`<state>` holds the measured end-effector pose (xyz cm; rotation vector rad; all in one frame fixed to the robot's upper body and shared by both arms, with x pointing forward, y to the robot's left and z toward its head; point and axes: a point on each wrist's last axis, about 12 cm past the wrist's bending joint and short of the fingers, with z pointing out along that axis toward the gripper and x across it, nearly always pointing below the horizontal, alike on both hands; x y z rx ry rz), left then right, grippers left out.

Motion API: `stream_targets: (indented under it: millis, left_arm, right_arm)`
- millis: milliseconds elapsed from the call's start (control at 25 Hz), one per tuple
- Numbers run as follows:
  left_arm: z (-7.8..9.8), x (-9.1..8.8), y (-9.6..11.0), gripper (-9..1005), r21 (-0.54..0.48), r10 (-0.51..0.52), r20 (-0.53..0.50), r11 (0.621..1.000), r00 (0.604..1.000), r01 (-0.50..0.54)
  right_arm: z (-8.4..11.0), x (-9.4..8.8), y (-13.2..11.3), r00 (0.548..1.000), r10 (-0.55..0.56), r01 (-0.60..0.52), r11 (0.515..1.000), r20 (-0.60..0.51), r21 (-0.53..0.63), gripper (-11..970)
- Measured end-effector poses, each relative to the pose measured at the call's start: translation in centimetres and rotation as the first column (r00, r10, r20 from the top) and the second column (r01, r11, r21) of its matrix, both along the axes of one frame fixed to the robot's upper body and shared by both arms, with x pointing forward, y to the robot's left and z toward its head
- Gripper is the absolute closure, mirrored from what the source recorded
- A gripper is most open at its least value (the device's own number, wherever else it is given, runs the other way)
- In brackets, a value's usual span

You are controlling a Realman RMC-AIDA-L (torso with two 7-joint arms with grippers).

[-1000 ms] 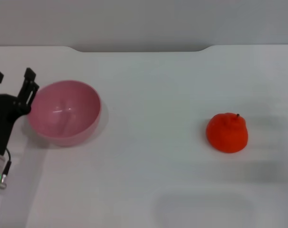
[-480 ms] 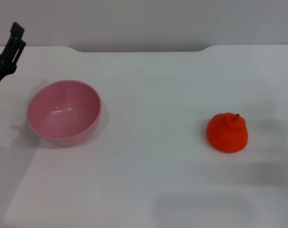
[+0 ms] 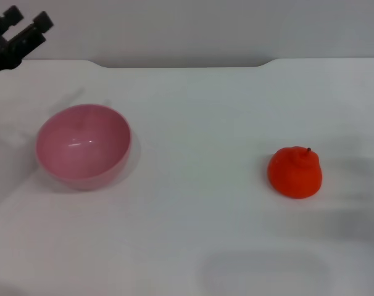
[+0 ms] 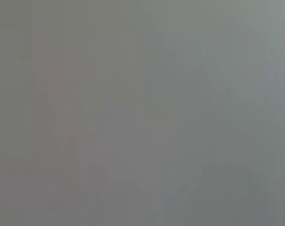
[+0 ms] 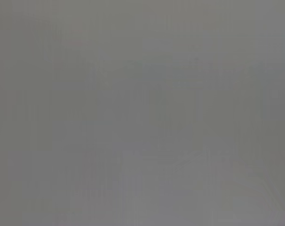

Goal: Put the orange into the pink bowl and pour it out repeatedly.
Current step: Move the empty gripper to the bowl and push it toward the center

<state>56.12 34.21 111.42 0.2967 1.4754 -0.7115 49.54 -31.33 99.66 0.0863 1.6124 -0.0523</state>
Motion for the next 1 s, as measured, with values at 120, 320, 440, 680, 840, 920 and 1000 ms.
stream_targets:
  millis: [120, 320, 440, 680, 840, 920, 1000]
  left_arm:
    - [1.9, 0.7, 0.7, 193, 0.077, -0.039, -0.101, 0.996, 0.994, 0.047]
    - [4.6, 1.0, 1.1, 194, 0.274, 0.025, -0.253, 0.961, 0.967, 0.047]
    - [5.8, 0.5, 1.0, 194, 0.387, 0.113, -0.29, 0.922, 0.95, 0.008]
    - [6.4, -0.1, -0.4, 195, 0.532, 0.201, -0.405, 0.846, 0.892, 0.051]
    - [6.0, -0.6, -2.2, 196, 0.589, 0.201, -0.468, 0.797, 0.86, 0.135]
    - [5.7, -0.8, -3.0, 197, 0.595, 0.196, -0.508, 0.784, 0.838, 0.177]
    - [5.3, -0.8, -3.3, 199, 0.597, 0.2, -0.534, 0.778, 0.822, 0.198]
  right_arm:
    - [0.1, 0.1, 0.1, 1.0, 0.002, -0.002, 1.0, 0.002, 0.001, 356]
    - [0.0, 0.2, 0.1, 1.0, 0.003, -0.003, 1.0, -0.007, 0.001, 356]
    - [-0.1, 0.2, 0.1, 1.0, 0.002, -0.002, 1.0, -0.01, 0.002, 355]
    - [-0.2, 0.1, 0.1, 1.0, 0.002, -0.002, 1.0, -0.021, 0.002, 355]
    - [-0.2, 0.2, 0.1, 1.0, 0.003, -0.003, 1.0, -0.021, 0.002, 355]
    - [-0.2, 0.2, 0.1, 1.0, 0.003, -0.003, 1.0, -0.02, 0.003, 355]
    - [-0.2, 0.2, 0.2, 1.0, 0.005, -0.005, 1.0, -0.02, 0.005, 355]
